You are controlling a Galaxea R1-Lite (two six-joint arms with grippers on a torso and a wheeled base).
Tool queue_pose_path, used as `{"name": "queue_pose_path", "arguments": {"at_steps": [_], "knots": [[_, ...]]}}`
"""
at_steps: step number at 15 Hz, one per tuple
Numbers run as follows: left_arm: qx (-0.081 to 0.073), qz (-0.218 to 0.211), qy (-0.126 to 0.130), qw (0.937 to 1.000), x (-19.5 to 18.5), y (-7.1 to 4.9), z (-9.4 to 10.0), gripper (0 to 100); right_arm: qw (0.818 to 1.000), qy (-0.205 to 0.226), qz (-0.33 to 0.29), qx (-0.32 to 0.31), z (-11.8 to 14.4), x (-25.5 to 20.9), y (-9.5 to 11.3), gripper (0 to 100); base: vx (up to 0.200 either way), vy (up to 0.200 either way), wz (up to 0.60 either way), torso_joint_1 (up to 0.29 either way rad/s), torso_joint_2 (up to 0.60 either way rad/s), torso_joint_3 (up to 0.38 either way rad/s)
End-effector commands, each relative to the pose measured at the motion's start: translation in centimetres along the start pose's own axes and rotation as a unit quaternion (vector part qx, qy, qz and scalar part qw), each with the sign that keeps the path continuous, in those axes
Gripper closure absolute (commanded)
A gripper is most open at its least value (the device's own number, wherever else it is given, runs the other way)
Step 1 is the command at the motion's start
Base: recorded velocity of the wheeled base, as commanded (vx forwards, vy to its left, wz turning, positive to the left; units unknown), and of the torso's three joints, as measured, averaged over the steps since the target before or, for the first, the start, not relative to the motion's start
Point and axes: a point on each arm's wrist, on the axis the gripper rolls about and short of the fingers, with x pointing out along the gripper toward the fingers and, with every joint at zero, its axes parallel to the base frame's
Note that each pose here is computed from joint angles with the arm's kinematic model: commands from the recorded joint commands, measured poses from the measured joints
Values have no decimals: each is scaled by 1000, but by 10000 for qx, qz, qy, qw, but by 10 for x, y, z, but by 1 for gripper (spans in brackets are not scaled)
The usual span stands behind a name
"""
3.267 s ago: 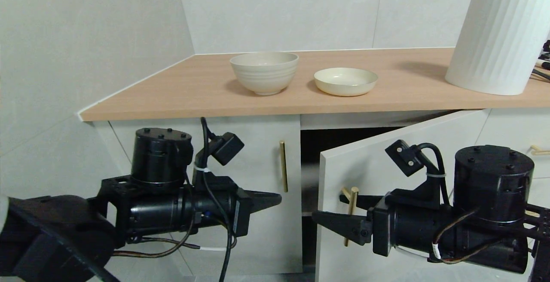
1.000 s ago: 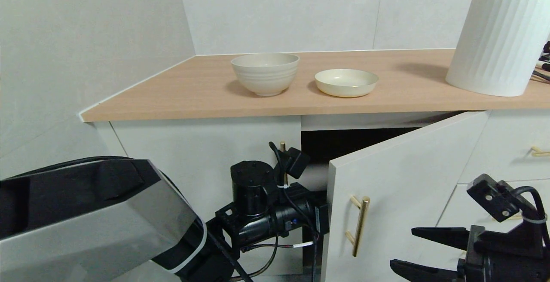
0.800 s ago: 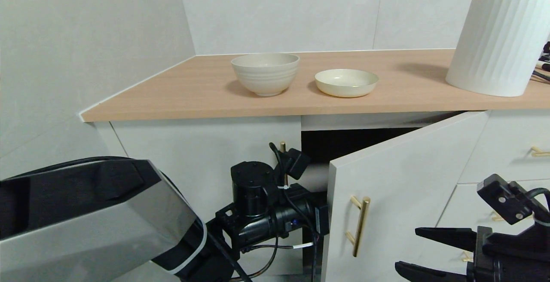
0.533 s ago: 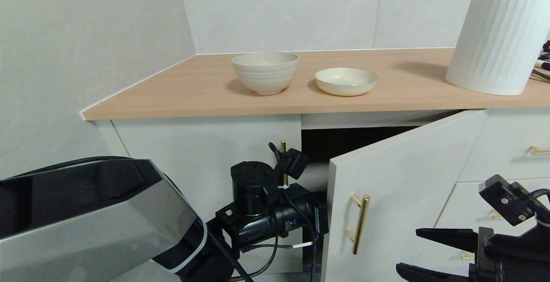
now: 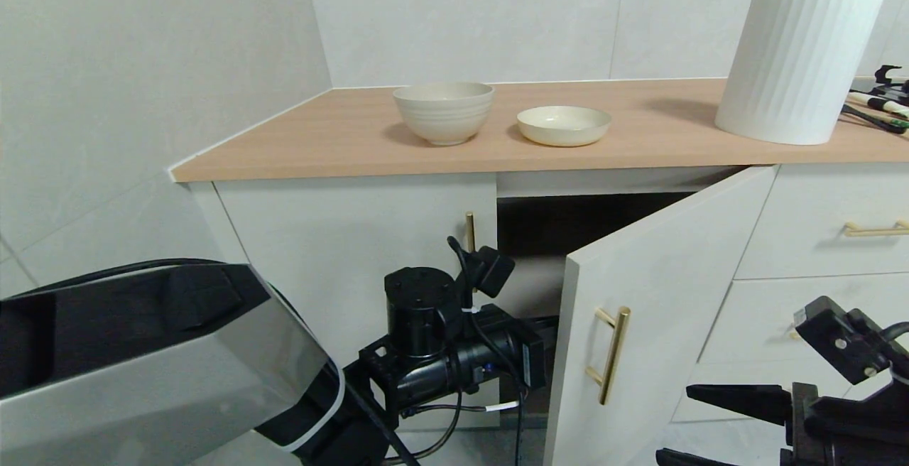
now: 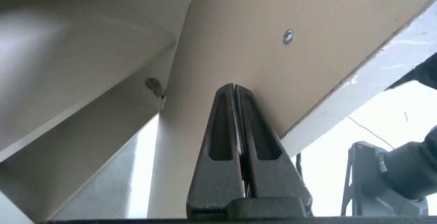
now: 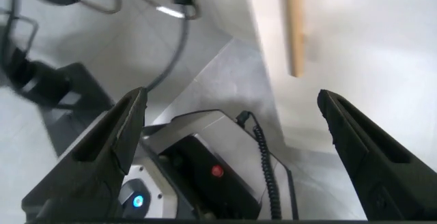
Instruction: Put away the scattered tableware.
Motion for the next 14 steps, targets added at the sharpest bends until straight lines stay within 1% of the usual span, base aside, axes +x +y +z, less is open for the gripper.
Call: {"name": "queue_pose_path", "arguments": {"at_steps": [1,2,4,5,9,11,14], "knots": [[16,-36,-11,10000,5,-1,2,100,9999,44,103,-38,-3,-1,3,0,0,0,0,0,0,0],[-1,-21,29,10000,6,-2,5,100,9998,61,157,-60,-4,-1,5,0,0,0,0,0,0,0],[-59,30,162,9998,9,-6,18,100,9997,52,224,-94,-6,-4,8,0,0,0,0,0,0,0],[-82,43,218,9997,10,-7,21,100,9997,31,229,-100,-5,-5,8,0,-200,0,0,2,7,2],[-102,31,270,9996,13,-12,31,100,9991,128,382,-157,-10,-5,13,0,-200,0,0,5,0,2],[-108,25,319,9994,18,-13,32,100,9986,126,469,-198,-12,-6,16,0,0,0,0,0,0,0],[-120,57,361,9993,35,-7,36,100,9986,142,473,-197,-13,-6,16,0,0,0,0,0,0,0]]}}
